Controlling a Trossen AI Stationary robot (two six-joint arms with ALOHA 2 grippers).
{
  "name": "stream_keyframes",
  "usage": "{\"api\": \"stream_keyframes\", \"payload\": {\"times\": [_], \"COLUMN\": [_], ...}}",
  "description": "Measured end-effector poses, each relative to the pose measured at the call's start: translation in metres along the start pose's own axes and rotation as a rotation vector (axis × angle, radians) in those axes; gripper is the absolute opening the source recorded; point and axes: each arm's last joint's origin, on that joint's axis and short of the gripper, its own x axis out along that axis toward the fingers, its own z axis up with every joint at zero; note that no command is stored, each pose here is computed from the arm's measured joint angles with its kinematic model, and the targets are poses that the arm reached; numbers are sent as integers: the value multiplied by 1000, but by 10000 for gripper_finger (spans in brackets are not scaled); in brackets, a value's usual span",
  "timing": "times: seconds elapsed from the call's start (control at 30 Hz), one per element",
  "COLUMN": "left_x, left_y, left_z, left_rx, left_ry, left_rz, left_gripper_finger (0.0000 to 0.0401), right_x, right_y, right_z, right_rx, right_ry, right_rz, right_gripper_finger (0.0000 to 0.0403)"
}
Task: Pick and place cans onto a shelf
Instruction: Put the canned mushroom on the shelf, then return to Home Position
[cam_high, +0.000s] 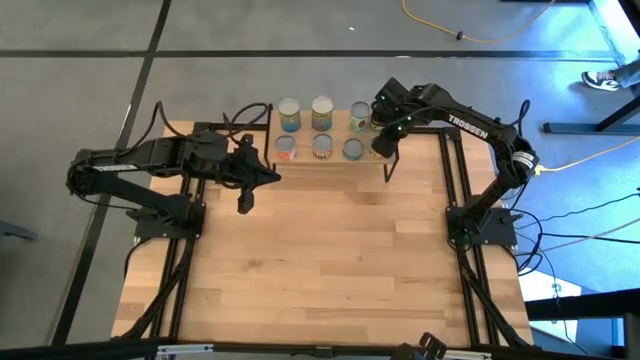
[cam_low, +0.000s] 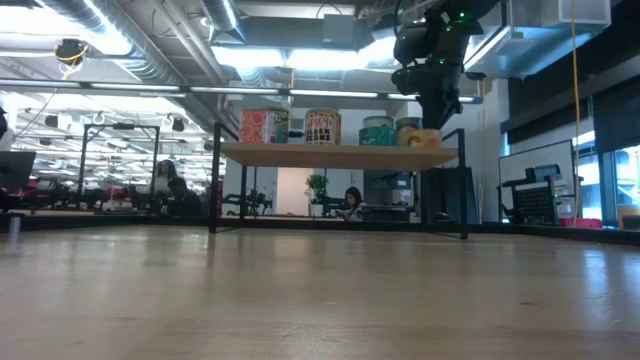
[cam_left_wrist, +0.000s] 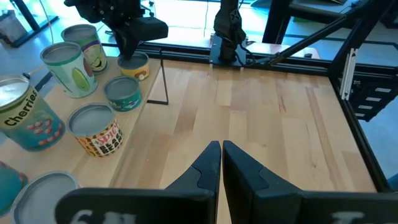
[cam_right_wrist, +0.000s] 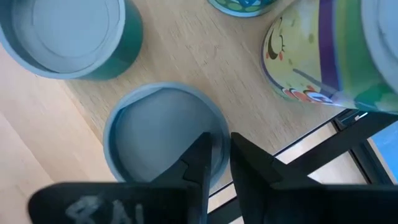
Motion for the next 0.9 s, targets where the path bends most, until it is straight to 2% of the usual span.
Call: {"api": "stream_keyframes", "payload": {"times": [0.13, 0.53, 0.67, 0.8, 0.9], "left_x": [0, 0, 0, -7, -15], "left_y": [0, 0, 1, 3, 4], "left_z": [0, -2, -2, -1, 0], "left_rx": [0, 2, 8, 41, 63], "left_ry": [0, 17, 12, -10, -34], "left_rz": [0, 2, 44, 77, 77], "left_gripper_finger": [11, 11, 10, 2, 2], "right_x": [-5, -52, -71, -91, -106], "right_y": [1, 4, 8, 13, 19], "right_z": [-2, -21, -30, -39, -47], "right_rx": [-2, -4, -14, -35, -67], "right_ry": [-8, -146, -213, -304, -375], "right_rz": [0, -10, 50, 146, 161], "right_gripper_finger": [61, 62, 60, 29, 7]}}
